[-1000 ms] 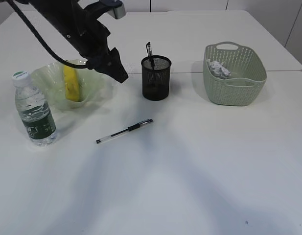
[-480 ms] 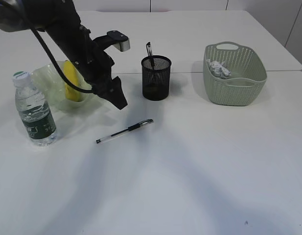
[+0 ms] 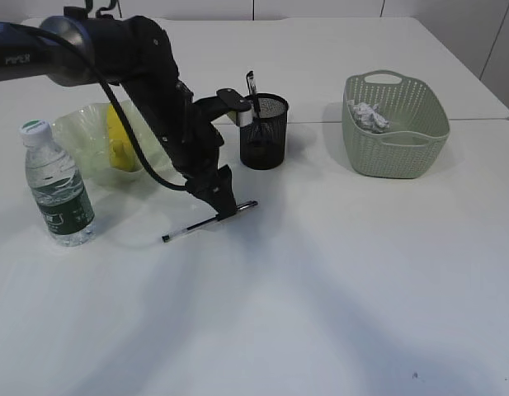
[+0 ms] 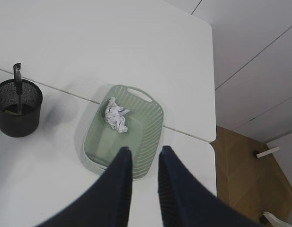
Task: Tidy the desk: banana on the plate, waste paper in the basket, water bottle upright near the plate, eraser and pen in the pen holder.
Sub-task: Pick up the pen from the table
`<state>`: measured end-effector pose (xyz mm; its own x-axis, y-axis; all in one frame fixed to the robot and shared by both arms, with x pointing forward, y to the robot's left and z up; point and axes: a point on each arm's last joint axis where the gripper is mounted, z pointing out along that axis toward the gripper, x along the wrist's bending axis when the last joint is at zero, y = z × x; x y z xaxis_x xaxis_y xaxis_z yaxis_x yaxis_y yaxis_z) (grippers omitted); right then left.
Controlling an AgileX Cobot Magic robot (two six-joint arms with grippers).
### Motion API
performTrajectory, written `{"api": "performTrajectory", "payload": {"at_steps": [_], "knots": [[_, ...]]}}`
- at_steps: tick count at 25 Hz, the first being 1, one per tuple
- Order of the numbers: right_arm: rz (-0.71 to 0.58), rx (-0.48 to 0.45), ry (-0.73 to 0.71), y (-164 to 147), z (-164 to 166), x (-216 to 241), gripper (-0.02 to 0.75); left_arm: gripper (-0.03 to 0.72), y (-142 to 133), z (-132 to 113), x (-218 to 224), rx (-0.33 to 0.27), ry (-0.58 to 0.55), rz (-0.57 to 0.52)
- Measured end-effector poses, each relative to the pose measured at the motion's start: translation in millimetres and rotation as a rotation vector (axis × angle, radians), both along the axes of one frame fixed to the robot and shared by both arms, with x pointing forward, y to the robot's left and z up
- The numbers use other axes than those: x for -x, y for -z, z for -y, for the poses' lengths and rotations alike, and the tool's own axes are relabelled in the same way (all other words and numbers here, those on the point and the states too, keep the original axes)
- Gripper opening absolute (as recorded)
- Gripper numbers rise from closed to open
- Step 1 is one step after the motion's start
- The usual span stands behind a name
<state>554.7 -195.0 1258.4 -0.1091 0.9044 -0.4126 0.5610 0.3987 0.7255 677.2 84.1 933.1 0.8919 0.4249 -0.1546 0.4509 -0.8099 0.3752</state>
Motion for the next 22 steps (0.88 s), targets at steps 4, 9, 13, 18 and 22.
{"api": "performTrajectory", "payload": {"at_steps": [4, 9, 13, 18, 22], "knots": [[0.000, 0.000, 0.000, 0, 0, 0, 0.147, 0.466, 12, 11, 3, -0.033, 0.032, 0.013], [0.002, 0.000, -0.001, 0, 0, 0, 0.147, 0.468, 14, 16, 1, -0.029, 0.026, 0.059], [0.002, 0.000, -0.001, 0, 0, 0, 0.148, 0.468, 13, 17, -3, -0.020, 0.012, 0.097], [0.010, -0.002, -0.006, -1, -1, -1, 0.147, 0.469, 12, 18, -7, -0.007, -0.006, 0.140], [0.012, -0.002, -0.007, -1, -1, -1, 0.147, 0.469, 11, 18, -9, -0.001, -0.014, 0.160]]}}
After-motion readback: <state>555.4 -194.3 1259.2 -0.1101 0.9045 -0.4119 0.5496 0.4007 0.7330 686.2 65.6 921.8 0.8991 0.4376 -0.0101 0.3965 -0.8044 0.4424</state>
